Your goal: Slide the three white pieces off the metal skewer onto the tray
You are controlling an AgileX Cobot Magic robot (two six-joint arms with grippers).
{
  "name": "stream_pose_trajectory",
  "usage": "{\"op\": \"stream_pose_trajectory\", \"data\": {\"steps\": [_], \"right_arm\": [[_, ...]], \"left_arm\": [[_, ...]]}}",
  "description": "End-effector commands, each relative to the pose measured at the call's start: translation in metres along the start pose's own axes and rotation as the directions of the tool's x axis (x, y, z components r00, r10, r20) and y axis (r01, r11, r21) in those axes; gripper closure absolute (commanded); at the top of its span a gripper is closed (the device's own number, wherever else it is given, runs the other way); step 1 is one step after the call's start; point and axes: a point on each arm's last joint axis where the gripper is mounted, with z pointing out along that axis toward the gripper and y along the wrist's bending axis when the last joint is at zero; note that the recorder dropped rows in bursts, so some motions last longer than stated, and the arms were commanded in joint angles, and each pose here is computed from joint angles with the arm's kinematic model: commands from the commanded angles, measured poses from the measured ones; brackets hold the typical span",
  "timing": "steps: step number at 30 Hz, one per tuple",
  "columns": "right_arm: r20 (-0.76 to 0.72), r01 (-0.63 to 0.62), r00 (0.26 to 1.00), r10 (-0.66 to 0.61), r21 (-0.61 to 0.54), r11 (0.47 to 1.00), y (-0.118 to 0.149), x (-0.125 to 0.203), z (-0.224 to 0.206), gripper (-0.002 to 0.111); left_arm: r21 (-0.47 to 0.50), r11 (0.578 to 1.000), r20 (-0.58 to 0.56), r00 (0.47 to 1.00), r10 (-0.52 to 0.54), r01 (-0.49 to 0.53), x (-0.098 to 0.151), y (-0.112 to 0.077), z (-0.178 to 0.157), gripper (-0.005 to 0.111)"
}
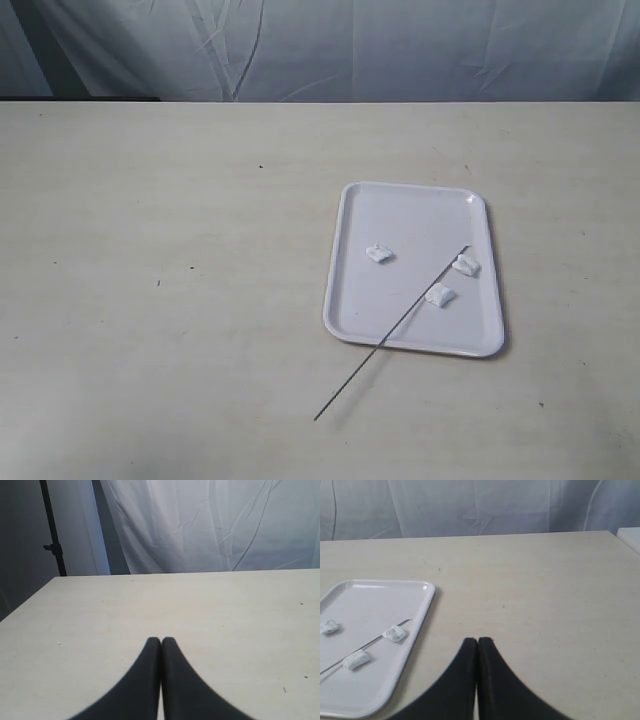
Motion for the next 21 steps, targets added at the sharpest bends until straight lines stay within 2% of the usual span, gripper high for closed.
{"op": "stream_pose_trajectory", "data": {"steps": [1,21], "right_arm": [[0.008,-0.001,1.0,0.001,0.004,1.0,-0.0003,0.0003,-0.0003,0.109],[0.01,-0.001,1.0,0.001,0.004,1.0,-0.0002,0.0001,-0.0003,0.109]], "left_arm": [[-0.001,1.0,0.01,1.0,0.008,-0.008,0.0003,0.0,0.0,0.107],[-0.001,1.0,0.005,1.0,0.008,-0.008,0.0007,0.0,0.0,0.107]]}}
